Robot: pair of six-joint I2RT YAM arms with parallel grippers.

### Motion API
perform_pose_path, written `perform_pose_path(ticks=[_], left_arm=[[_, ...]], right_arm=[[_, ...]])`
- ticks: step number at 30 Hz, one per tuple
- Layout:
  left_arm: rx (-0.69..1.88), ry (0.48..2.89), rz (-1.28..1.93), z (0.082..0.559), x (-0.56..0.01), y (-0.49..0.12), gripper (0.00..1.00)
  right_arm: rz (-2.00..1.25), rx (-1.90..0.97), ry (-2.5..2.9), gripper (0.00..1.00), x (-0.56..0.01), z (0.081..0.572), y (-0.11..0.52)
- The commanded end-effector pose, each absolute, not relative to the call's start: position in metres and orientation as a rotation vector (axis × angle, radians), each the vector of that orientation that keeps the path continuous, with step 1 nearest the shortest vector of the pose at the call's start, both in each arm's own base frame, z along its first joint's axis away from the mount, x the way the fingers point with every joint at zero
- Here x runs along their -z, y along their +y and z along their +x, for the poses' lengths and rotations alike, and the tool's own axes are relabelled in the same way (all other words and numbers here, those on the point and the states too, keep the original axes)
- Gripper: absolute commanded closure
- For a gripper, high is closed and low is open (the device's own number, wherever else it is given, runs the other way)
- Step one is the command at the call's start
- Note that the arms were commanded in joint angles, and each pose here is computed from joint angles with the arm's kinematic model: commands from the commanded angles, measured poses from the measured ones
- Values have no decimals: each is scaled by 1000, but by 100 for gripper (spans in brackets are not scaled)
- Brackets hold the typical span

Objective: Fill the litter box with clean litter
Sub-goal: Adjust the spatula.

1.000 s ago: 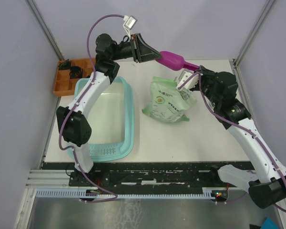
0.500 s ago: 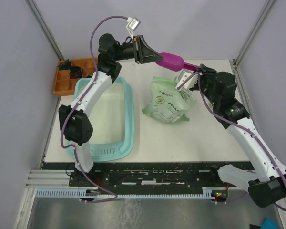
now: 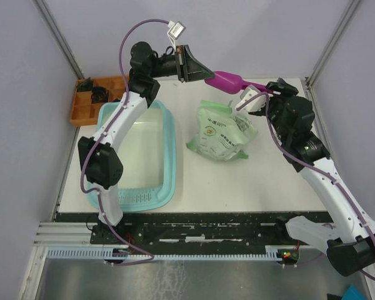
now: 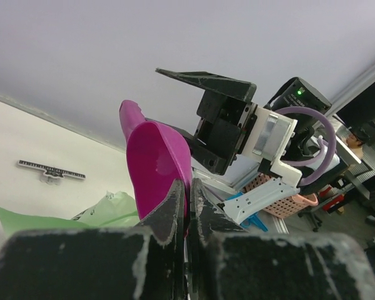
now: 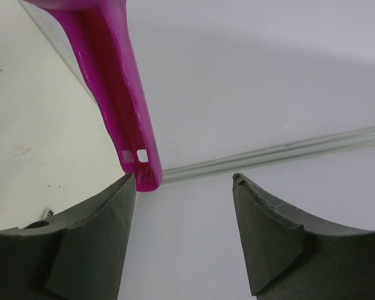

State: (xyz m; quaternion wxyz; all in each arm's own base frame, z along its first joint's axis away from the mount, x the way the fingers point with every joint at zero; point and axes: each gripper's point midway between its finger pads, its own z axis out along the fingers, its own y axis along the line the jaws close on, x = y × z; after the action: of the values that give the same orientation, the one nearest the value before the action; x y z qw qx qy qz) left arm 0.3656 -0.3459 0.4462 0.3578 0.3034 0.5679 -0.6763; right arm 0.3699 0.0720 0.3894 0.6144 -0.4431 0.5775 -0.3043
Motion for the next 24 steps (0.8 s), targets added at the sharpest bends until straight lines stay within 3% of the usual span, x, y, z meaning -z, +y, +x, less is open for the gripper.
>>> perform_pose_path(ticks=[1, 9, 12, 16, 24], left_arm=[[1690, 1376, 852, 363, -464, -342, 97], [1512, 1304, 942, 372, -472, -318, 97], [1235, 1371, 940, 397, -454, -309, 97], [817, 1394, 941, 414, -446, -288, 97], [637, 1290, 912, 385, -471, -280, 97]], right_arm=[[-882, 779, 1335, 28, -420, 351, 46], [-698, 762, 1713, 24, -395, 336, -6], [-682, 629, 2022, 29, -364, 336, -9], [-641, 313, 2226, 35, -379, 336, 18], [-634, -241, 2229, 31, -390, 341, 96]])
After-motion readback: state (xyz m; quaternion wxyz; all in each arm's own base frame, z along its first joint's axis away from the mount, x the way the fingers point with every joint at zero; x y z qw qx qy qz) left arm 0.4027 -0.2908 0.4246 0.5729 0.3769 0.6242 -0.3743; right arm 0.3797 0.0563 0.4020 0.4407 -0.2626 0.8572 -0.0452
